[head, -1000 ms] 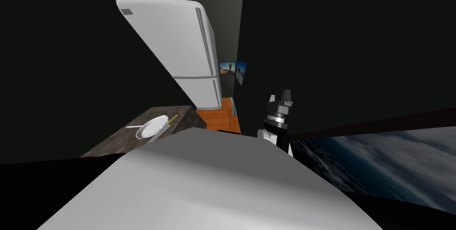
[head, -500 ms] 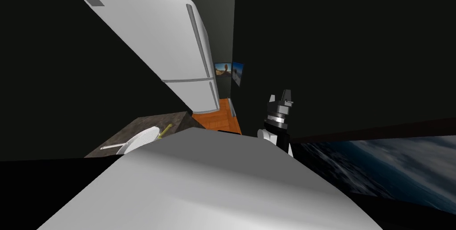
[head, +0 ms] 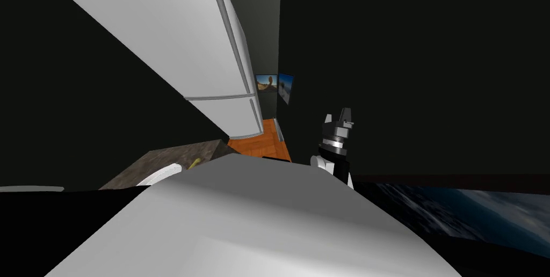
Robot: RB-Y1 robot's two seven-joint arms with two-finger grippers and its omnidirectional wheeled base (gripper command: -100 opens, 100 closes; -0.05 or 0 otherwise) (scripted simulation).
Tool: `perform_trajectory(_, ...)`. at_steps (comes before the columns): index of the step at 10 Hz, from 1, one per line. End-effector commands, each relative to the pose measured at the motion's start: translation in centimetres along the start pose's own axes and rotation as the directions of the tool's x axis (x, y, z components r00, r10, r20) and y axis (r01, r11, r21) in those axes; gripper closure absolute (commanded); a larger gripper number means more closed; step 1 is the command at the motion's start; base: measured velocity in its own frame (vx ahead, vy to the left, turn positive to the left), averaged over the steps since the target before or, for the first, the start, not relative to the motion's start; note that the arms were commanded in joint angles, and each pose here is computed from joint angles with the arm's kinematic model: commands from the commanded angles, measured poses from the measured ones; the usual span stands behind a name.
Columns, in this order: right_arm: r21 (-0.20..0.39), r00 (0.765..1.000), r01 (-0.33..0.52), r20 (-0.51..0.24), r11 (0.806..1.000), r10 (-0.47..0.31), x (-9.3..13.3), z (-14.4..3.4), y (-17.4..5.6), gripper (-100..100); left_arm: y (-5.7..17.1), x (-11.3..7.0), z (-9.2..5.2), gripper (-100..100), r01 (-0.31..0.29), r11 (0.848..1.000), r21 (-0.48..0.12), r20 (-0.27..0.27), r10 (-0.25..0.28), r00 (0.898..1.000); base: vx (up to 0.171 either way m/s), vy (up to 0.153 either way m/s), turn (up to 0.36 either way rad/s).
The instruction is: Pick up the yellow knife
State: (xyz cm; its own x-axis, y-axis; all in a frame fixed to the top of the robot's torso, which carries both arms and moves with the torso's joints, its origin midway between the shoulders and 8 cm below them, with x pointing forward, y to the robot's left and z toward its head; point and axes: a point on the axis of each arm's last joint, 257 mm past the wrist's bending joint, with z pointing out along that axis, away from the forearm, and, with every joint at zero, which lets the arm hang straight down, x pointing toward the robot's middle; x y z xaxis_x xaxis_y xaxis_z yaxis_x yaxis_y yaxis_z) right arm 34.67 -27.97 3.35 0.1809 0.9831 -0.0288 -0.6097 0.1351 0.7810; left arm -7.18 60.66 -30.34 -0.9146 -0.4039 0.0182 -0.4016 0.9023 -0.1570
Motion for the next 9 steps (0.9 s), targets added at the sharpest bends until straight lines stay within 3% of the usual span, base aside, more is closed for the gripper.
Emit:
perform_trajectory(1,0.000,1.000,0.000,0.000,1.000,0.000,0.0,0.0,0.0,0,0.5,0.8,-0.1,-100,0.024,1.000,-0.004,0.007,-0.024,1.000,-0.014,0.000,-0.176)
perform_trajectory(5,0.000,1.000,0.000,0.000,1.000,0.000,0.0,0.0,0.0,0,1.5,3.4,0.1,-100,0.093,0.996,-0.009,0.023,-0.093,0.995,-0.043,-0.003,-0.198)
perform_trajectory(9,0.000,1.000,0.000,0.000,1.000,0.000,0.0,0.0,0.0,0,2.0,6.4,1.0,-100,0.173,0.985,-0.003,0.038,-0.173,0.984,-0.052,-0.008,-0.186)
